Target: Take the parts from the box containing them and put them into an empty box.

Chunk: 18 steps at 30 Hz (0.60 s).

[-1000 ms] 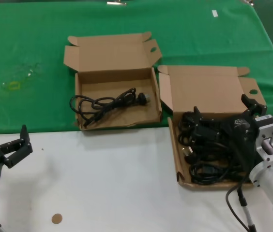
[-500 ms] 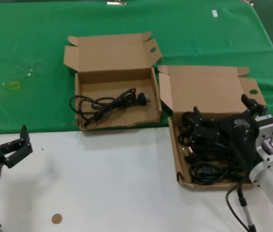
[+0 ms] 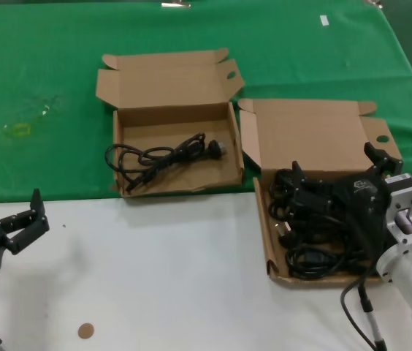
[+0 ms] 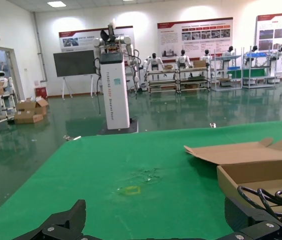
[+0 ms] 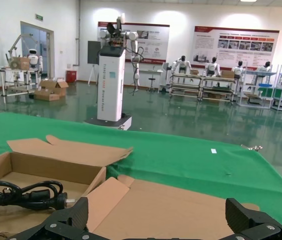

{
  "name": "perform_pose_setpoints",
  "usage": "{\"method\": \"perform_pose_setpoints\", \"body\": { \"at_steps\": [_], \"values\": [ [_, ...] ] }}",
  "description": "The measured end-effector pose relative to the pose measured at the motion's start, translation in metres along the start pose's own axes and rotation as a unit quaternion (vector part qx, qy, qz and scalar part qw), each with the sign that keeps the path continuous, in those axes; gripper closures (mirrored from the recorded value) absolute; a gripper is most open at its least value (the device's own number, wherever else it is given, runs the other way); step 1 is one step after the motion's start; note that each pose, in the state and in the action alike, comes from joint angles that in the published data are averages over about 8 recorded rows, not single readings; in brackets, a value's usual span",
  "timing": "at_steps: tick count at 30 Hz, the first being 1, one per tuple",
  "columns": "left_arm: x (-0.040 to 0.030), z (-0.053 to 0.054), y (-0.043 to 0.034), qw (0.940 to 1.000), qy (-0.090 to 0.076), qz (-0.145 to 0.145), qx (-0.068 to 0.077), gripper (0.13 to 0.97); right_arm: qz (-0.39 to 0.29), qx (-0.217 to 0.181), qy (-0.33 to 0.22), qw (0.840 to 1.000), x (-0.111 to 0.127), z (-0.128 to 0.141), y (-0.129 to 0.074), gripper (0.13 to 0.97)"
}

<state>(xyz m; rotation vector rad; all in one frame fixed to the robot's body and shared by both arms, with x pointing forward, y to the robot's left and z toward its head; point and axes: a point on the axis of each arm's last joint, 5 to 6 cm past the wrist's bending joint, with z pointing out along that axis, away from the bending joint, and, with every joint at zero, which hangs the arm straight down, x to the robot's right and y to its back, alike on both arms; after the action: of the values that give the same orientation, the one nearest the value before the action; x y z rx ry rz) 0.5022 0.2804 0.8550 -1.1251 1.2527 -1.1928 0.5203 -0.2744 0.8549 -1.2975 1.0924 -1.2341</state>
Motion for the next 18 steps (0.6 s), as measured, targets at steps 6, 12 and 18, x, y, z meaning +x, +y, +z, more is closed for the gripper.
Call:
{"method": "perform_pose_setpoints", "body": {
  "at_steps": [6, 12, 18],
  "values": [
    [0.0, 0.0, 0.0, 1.0, 0.0, 0.0, 0.0, 0.132, 0.0, 0.0, 0.0, 1.0, 0.0, 0.0, 0.0, 0.13],
    [0.0, 0.0, 0.0, 1.0, 0.0, 0.0, 0.0, 0.132, 0.0, 0.0, 0.0, 1.0, 0.0, 0.0, 0.0, 0.13],
    [0.0, 0.0, 0.0, 1.0, 0.0, 0.0, 0.0, 0.132, 0.0, 0.0, 0.0, 1.0, 0.0, 0.0, 0.0, 0.13]
  ]
}}
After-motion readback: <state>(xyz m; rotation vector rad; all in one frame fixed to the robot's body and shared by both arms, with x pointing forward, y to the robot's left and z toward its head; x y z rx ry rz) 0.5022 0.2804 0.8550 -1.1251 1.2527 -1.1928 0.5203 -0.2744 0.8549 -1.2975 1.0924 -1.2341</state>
